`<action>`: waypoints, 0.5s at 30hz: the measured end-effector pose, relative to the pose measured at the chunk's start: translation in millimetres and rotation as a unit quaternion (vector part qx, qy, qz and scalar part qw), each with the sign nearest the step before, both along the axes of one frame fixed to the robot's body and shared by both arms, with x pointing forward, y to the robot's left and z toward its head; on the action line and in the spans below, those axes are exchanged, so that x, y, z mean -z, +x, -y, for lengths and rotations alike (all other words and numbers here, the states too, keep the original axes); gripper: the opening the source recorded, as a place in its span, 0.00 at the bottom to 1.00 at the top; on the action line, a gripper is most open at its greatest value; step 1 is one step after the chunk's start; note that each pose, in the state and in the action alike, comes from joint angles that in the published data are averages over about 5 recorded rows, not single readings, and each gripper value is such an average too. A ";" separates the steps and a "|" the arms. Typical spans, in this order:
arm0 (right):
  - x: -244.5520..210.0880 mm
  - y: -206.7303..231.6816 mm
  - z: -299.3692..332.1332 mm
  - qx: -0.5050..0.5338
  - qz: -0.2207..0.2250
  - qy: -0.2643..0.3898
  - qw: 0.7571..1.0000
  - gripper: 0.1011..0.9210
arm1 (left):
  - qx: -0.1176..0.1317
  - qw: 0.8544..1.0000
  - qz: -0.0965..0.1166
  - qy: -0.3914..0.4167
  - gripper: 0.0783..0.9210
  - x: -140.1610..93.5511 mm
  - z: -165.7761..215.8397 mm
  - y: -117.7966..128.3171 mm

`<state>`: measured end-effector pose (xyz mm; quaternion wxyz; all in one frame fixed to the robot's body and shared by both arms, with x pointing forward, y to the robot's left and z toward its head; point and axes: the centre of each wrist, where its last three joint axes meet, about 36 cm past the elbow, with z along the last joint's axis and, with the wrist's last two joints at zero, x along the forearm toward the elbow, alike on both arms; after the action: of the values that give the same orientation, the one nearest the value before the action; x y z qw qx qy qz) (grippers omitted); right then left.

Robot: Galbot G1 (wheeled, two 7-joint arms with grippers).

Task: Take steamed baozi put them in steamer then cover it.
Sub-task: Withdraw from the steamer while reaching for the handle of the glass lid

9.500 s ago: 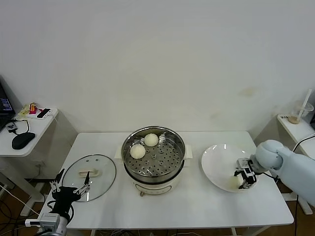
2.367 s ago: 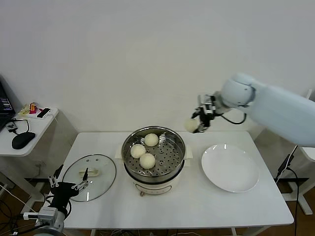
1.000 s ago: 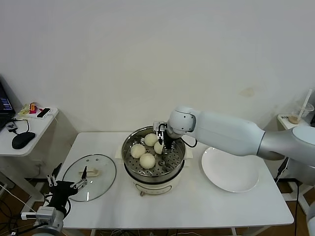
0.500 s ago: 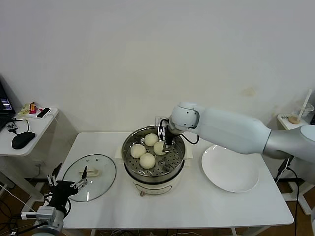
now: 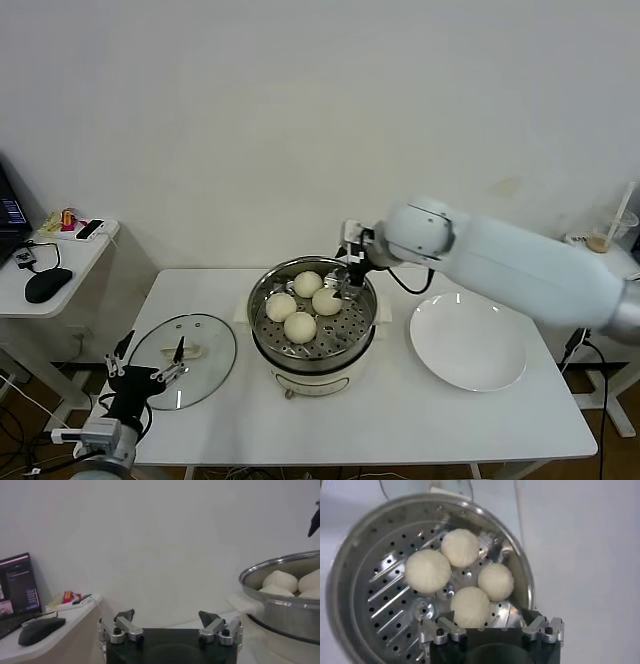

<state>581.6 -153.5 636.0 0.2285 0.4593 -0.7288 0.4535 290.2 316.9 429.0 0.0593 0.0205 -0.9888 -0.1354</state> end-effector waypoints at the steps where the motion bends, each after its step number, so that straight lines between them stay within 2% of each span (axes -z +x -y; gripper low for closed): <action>1: 2.3 -5.3 6.3 0.007 0.011 0.016 1.000 0.88 | 0.000 1.000 0.000 -0.001 0.88 0.6 0.3 0.4; 8: 36.4 -43.4 47.9 0.057 0.103 0.144 0.983 0.88 | -0.003 1.000 0.002 -0.006 0.88 6.6 1.9 2.2; 15: 79.9 -80.4 82.5 0.098 0.196 0.275 0.936 0.88 | -0.001 1.000 0.006 -0.004 0.88 15.1 2.3 3.7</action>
<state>501.2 -236.0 556.2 -0.0107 0.3321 -0.8968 0.2921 293.9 314.6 413.9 0.0540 0.0222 -0.9896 -0.1312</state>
